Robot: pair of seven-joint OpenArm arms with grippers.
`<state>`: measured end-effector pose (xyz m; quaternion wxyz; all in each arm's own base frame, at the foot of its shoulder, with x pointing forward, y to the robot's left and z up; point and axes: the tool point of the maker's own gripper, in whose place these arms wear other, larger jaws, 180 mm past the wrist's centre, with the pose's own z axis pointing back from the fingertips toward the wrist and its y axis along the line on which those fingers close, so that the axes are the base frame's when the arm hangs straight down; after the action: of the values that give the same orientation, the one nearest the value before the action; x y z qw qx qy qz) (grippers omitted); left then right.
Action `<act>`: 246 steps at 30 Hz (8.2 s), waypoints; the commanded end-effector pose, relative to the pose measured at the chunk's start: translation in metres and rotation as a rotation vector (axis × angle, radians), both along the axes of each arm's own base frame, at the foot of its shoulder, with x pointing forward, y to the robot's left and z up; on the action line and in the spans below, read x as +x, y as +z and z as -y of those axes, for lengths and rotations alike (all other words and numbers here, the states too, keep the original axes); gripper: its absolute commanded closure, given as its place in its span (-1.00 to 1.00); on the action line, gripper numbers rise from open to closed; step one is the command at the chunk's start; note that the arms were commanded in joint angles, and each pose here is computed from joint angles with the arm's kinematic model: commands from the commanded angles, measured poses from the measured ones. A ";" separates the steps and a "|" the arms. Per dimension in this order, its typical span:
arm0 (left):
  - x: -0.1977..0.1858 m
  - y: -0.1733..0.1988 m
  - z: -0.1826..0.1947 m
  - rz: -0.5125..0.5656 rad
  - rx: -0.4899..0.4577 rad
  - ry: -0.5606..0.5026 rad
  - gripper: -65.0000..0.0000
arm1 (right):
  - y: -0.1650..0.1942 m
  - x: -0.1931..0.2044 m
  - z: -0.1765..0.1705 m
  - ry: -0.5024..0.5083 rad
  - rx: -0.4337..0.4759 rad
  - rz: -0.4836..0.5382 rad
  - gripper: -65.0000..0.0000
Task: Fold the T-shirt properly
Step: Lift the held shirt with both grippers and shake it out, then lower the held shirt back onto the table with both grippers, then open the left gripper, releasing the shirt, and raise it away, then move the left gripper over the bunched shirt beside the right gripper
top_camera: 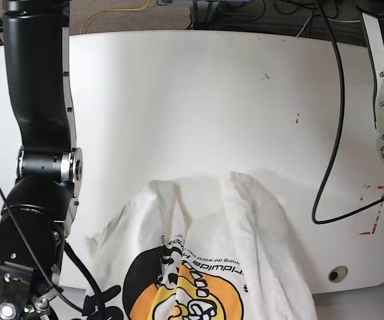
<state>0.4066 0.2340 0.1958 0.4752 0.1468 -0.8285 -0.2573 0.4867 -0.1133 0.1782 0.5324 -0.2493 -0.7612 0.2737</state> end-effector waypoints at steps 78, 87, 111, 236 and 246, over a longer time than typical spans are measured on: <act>0.061 -0.065 0.019 -0.214 -0.074 -0.113 0.99 | -0.092 0.010 0.110 -0.236 0.065 -0.245 1.00; 0.077 -0.082 -0.003 -0.268 -0.105 -0.078 0.99 | -0.140 0.000 0.125 -0.285 -0.020 -0.341 0.98; 0.052 -0.022 -0.026 -0.143 -0.056 0.000 0.99 | -0.052 0.007 0.039 -0.101 -0.063 -0.143 0.96; 0.024 -0.512 0.177 -1.180 -0.444 -0.345 -0.20 | -0.419 -0.111 0.048 -0.179 -0.025 -0.882 0.96; 0.019 -0.543 0.229 -1.243 -0.535 -0.430 -0.20 | -0.417 -0.112 0.047 -0.176 -0.027 -0.875 0.96</act>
<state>0.4105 0.0175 -0.3699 0.8419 -0.2971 -0.4157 -0.1735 0.3679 -0.1612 -0.2569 0.8358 -0.1745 -0.4092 0.3218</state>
